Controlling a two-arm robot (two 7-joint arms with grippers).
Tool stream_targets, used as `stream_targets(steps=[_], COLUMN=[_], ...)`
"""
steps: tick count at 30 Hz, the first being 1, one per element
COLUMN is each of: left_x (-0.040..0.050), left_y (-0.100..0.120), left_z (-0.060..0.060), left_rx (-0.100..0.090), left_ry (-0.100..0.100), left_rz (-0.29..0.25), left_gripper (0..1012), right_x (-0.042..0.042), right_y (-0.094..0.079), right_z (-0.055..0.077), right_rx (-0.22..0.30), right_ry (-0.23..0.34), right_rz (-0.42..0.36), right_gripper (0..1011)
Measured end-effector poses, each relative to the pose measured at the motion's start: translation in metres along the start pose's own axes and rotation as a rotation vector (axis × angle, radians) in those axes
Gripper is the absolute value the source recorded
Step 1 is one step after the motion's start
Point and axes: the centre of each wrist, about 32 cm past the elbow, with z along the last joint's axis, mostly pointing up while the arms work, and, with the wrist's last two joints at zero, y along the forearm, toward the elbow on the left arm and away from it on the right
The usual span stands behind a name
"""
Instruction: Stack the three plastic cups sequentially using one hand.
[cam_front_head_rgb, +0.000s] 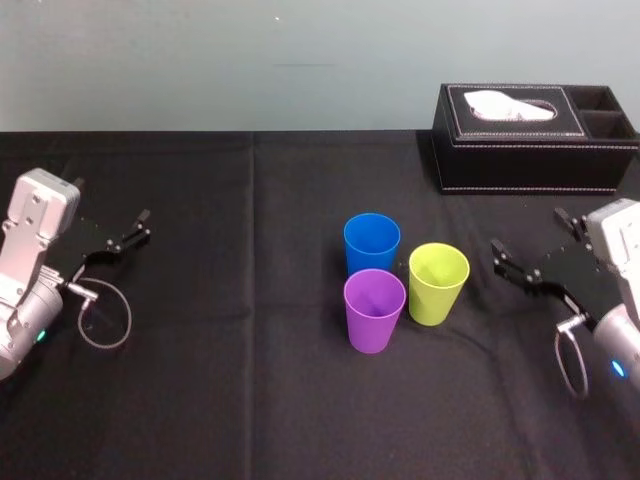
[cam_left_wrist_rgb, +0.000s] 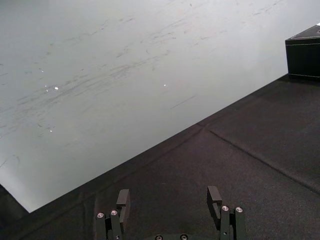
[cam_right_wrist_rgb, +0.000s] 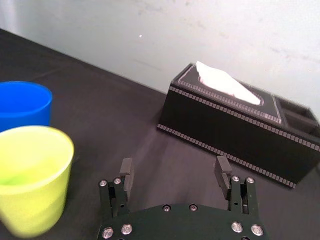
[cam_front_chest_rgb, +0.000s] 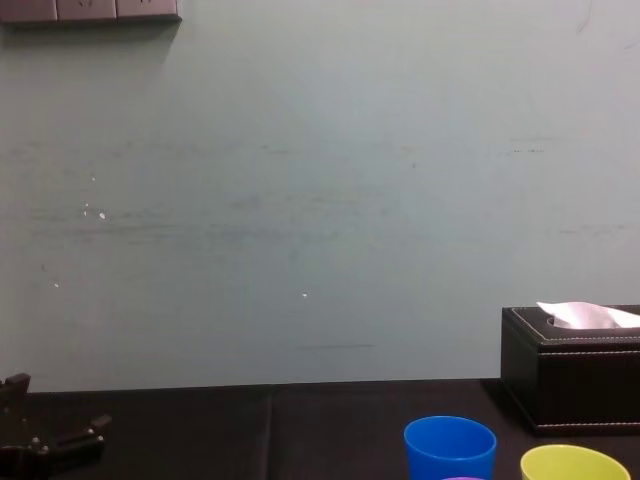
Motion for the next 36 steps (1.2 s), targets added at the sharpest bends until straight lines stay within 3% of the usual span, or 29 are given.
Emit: stream_targets(steps=[11,17,24,36], left_x=[0.0,0.0,0.0,0.0], left_y=[0.0,0.0,0.0,0.0], left_z=[0.0,0.0,0.0,0.0], left_rx=[0.0,0.0,0.0,0.0], left_ry=[0.0,0.0,0.0,0.0], left_rz=[0.0,0.0,0.0,0.0], left_gripper=[1011,1011,1011,1011], right_x=[-0.0076,-0.0201,-0.0312,-0.0364], right_y=[-0.047,-0.062,-0.06,-0.044], right_z=[-0.016,-0.021,-0.022,-0.018], right_rx=[-0.037,0.012,0.045,0.033], right_ry=[0.074,0.142,0.185,0.242], right_rz=[0.097,0.21,0.258,0.271], right_gripper=[1003,1003,1003,1003])
